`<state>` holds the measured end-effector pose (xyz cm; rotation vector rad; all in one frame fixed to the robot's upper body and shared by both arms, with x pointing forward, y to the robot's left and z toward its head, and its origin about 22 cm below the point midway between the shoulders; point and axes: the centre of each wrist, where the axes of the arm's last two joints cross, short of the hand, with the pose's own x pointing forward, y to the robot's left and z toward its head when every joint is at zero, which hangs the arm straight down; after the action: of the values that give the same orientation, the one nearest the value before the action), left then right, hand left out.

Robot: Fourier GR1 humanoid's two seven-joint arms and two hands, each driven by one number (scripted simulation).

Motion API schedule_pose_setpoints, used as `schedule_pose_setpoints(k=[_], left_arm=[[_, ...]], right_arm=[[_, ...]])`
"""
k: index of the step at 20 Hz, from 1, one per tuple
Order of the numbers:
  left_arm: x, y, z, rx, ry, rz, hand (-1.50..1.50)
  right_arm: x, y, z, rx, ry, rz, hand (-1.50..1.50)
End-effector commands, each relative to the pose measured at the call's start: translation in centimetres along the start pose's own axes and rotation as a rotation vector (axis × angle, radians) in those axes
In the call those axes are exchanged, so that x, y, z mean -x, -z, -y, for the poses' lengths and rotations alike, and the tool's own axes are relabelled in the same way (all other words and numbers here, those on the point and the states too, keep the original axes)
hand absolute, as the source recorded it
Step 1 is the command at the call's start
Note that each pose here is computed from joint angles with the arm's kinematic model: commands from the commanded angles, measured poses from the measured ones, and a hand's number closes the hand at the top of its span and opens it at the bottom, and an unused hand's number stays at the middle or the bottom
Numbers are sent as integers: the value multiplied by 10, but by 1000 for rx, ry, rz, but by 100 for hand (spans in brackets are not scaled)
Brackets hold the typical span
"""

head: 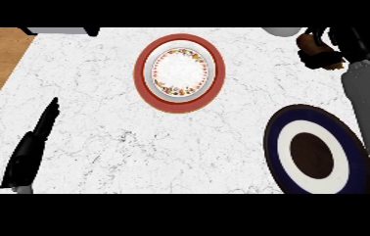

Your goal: Pick the sweet potato from the plate and place it in the plate

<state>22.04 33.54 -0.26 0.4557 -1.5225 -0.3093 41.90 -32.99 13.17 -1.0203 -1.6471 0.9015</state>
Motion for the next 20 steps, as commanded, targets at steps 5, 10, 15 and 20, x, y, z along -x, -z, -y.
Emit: schedule_pose_setpoints(k=[5, 10, 15, 20], left_arm=[[-4, -17, -10, -3, 7, -27, 0], [0, -2, -9, -19, 3, -18, 0], [-7, 11, 11, -23, 3, -5, 0], [6, 1, 4, -6, -2, -10, 0]], right_arm=[[-81, 31, 15, -27, 197, 270, 150], [-136, 36, 19, -83, 223, 325, 150], [-188, 34, -6, -89, 316, 306, 150], [-239, 50, -23, -179, 300, 278, 150]])
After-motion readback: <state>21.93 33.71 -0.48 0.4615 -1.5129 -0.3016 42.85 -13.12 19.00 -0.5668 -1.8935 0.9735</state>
